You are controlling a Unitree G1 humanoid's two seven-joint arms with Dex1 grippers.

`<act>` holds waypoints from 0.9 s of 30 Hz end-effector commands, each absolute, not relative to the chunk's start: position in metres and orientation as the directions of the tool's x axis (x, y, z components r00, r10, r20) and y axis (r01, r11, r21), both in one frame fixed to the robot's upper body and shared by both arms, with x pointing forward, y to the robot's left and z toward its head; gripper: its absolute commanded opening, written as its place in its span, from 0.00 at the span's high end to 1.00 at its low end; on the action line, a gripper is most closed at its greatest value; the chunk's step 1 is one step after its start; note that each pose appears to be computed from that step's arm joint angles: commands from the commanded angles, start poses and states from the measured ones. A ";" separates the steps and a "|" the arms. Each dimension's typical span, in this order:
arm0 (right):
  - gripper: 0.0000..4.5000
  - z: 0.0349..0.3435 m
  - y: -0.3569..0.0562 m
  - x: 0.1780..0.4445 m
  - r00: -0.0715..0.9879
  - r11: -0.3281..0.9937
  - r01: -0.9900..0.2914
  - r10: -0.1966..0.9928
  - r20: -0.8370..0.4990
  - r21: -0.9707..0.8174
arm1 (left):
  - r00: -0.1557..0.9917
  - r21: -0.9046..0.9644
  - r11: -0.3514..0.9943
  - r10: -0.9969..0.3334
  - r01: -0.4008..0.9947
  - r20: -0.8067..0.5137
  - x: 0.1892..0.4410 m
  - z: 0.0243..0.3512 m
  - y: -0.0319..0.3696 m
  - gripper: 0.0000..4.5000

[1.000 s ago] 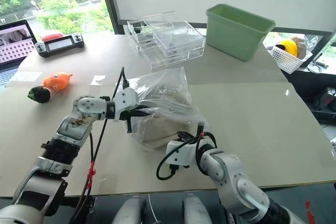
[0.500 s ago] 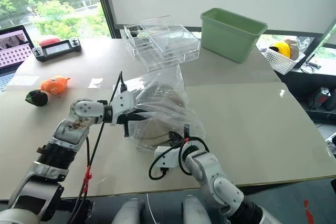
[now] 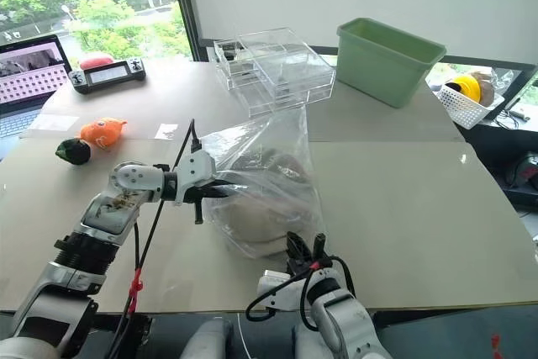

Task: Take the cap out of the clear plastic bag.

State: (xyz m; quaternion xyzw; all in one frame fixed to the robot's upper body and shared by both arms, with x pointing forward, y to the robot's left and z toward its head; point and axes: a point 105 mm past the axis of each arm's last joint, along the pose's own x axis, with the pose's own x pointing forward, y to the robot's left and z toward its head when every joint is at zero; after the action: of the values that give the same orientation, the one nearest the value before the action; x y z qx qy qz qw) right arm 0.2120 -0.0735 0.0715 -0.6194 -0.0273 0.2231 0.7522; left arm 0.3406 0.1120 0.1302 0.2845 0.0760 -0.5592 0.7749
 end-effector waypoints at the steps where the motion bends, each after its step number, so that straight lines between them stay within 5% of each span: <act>1: 0.98 0.080 -0.081 0.211 0.897 0.270 -0.375 0.349 -0.273 -0.887 | 0.378 0.390 0.214 -0.828 0.896 -0.415 0.346 0.141 0.112 1.00; 10: 0.98 0.175 -0.092 0.250 0.876 0.690 -0.445 0.467 -0.119 -0.570 | 0.387 0.402 0.221 -0.832 0.889 -0.398 0.353 0.141 0.108 1.00; 22: 0.98 0.215 -0.072 0.254 0.777 0.709 -0.602 0.626 -0.065 -0.367 | 0.402 0.416 0.235 -0.834 0.879 -0.378 0.359 0.142 0.105 1.00; 27: 0.98 0.206 -0.124 0.279 0.892 0.807 -0.451 0.410 -0.188 -0.381 | 0.411 0.420 0.242 -0.830 0.875 -0.377 0.360 0.142 0.107 1.00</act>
State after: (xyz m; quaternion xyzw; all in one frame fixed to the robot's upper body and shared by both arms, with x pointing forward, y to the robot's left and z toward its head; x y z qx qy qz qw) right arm 0.2769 -0.1061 0.1988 -0.2235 0.0491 0.2704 0.9351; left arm 0.3595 0.1075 0.1399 0.2849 0.0428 -0.5426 0.7890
